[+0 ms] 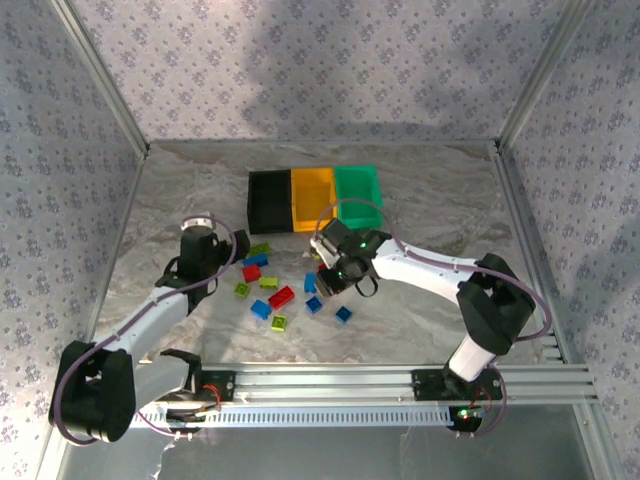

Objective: Sort the legos into containers by color
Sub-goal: Pick up the lego from the bottom-center of the table, then place the lego in the container, then stand up the lego at the center of the table.

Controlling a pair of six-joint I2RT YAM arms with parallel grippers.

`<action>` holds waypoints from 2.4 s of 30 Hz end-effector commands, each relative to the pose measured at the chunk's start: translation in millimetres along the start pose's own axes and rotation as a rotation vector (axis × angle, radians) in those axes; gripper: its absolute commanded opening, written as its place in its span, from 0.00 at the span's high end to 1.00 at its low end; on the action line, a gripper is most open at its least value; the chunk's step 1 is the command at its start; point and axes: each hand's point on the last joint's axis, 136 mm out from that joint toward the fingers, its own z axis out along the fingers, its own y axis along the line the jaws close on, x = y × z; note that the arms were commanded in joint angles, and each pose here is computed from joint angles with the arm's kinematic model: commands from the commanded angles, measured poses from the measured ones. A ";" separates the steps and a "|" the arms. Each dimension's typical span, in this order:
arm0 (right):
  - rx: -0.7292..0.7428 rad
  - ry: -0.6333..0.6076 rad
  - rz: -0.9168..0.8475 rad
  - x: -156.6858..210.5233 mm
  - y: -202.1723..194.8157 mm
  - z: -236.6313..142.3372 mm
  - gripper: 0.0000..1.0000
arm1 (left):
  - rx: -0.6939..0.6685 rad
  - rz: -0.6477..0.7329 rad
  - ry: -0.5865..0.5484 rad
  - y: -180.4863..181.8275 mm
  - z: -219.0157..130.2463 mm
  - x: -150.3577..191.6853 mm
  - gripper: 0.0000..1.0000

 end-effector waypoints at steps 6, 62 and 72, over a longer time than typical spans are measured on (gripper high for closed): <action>0.012 -0.199 0.012 -131.0 4.8 4.1 0.63 | -0.053 -0.076 -0.031 19.7 0.6 -5.1 0.00; 0.177 -0.281 0.331 -27.8 -145.3 -23.9 0.35 | 0.398 0.215 0.287 -134.3 -0.8 56.8 0.05; 0.184 -0.413 0.407 -9.6 -170.4 -43.3 0.35 | 0.450 0.584 0.613 -205.0 11.9 115.0 0.17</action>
